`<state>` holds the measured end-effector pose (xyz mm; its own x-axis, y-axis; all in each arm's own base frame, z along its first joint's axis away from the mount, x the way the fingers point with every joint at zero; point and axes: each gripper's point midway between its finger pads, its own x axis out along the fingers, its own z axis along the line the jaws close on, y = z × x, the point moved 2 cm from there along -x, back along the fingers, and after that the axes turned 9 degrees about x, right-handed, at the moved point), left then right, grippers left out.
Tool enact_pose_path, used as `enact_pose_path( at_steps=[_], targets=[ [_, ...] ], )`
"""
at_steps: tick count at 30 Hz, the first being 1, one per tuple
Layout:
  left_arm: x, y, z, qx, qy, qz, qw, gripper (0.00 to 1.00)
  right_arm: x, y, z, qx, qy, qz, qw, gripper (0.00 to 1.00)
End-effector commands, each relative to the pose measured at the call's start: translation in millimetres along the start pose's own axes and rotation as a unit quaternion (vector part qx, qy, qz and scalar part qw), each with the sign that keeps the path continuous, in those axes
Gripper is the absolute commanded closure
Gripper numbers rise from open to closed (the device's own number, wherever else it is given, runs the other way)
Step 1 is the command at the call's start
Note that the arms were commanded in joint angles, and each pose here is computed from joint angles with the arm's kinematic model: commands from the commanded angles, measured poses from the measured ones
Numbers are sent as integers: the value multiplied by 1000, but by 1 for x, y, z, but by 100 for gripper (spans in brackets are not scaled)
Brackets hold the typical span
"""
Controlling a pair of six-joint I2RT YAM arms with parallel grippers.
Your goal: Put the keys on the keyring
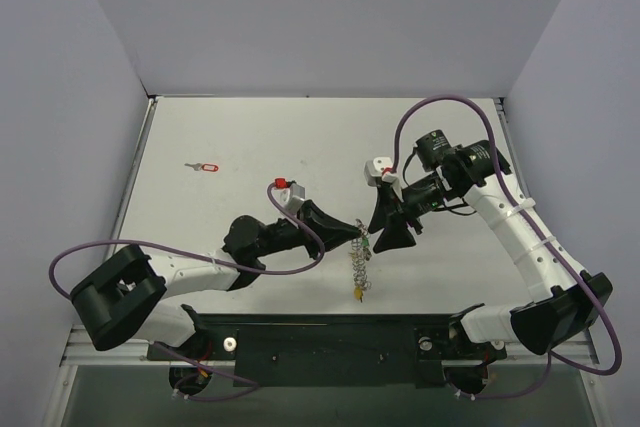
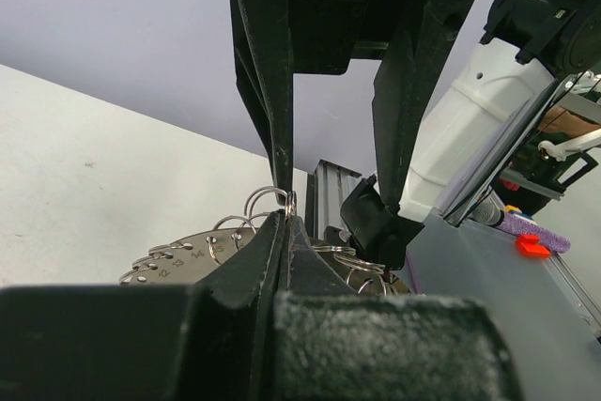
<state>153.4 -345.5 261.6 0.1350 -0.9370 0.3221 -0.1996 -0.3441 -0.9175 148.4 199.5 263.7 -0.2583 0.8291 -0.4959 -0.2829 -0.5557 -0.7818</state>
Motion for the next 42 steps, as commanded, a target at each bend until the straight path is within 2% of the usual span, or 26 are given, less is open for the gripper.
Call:
enact_pose_path(
  at_steps=[1,7,16,20,24,26,32,33,35,36,38,41,42],
  targets=[
    [12,-68,-24,67,48,-132,988,100,0,-9,-2,4,1,-8,1000,55],
    [15,-69,-23,69,31,-137,988,100,2,-10,-7,20,11,-9,1000,59],
    [17,-69,-21,71,6,-148,986,100,6,-13,-18,48,34,-21,998,69],
    [15,-70,-19,73,-3,-149,986,100,6,-14,-17,52,36,-26,998,79],
    [14,-69,-18,75,-8,-147,986,100,7,-14,-18,60,41,-29,997,96],
    [14,-68,-18,73,-8,-145,987,100,7,-14,-19,67,44,-30,996,100],
    [10,-67,-15,62,-20,-146,987,100,6,-13,-17,80,49,-34,995,100],
    [8,-66,-14,60,-22,-146,987,98,5,-13,-17,79,53,-34,995,100],
    [3,-68,-12,54,-34,-149,987,84,4,-10,-16,81,56,-32,995,100],
    [1,-66,-10,52,-43,-146,987,72,5,-7,-16,82,58,-31,994,100],
    [-6,-66,-6,52,-60,-138,987,59,5,-4,-17,82,60,-28,994,100],
    [-16,-76,-6,66,-75,-133,986,50,6,2,-17,84,65,-19,994,100],
    [-17,-69,-3,64,-82,-111,988,47,6,3,-17,83,66,-19,994,100]
  ],
)
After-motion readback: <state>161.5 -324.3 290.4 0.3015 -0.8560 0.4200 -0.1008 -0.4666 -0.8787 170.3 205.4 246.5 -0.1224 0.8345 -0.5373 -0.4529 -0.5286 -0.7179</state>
